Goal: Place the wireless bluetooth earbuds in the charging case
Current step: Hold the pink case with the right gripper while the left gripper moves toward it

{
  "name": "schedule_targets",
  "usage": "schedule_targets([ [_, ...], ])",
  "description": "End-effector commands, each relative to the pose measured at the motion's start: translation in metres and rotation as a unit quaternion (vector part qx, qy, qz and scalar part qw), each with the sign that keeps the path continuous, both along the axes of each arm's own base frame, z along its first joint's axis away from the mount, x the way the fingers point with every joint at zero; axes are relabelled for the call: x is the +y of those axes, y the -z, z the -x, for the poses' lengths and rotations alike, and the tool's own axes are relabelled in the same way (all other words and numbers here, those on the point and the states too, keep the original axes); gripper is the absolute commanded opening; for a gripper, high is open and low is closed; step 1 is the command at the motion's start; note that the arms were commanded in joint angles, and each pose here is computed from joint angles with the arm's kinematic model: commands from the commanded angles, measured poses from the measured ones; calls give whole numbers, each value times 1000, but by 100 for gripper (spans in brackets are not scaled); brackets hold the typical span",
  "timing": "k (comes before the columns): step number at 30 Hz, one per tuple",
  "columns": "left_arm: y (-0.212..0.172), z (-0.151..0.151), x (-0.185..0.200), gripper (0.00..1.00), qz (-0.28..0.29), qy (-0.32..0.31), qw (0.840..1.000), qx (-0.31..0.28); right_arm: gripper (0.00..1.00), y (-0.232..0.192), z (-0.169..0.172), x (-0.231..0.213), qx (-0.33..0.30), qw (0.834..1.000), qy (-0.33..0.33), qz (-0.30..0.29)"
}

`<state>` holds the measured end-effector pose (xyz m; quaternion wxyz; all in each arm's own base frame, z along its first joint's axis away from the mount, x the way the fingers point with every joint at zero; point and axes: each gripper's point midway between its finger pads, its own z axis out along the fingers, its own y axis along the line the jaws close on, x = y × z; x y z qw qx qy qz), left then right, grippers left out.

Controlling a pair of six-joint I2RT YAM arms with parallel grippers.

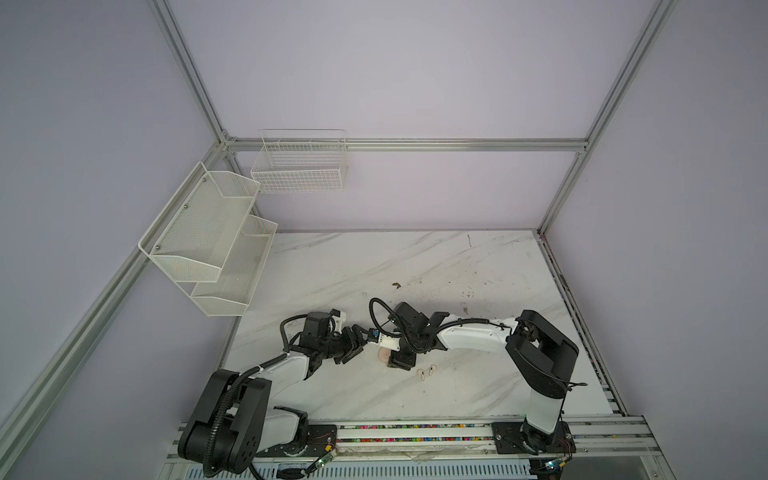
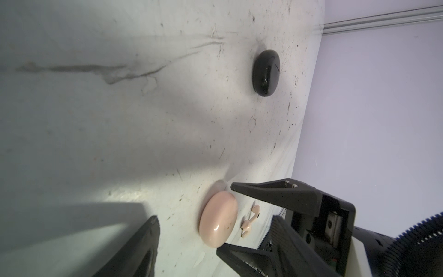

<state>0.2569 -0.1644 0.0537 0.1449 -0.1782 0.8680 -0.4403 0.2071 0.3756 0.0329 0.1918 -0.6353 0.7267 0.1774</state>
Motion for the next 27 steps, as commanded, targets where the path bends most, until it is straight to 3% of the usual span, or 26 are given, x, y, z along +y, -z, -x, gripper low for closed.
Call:
schedule_targets([
  [1, -1, 4, -4, 73, 21, 8, 1000, -7, 64, 0, -1, 8, 2, 1000, 1, -16],
  [12, 3, 4, -5, 73, 27, 6, 1000, -1, 65, 6, 0, 15, 2, 1000, 8, -22],
  [27, 5, 5, -6, 73, 36, 4, 999, 2, 52, 14, 5, 8, 14, 1000, 11, -8],
])
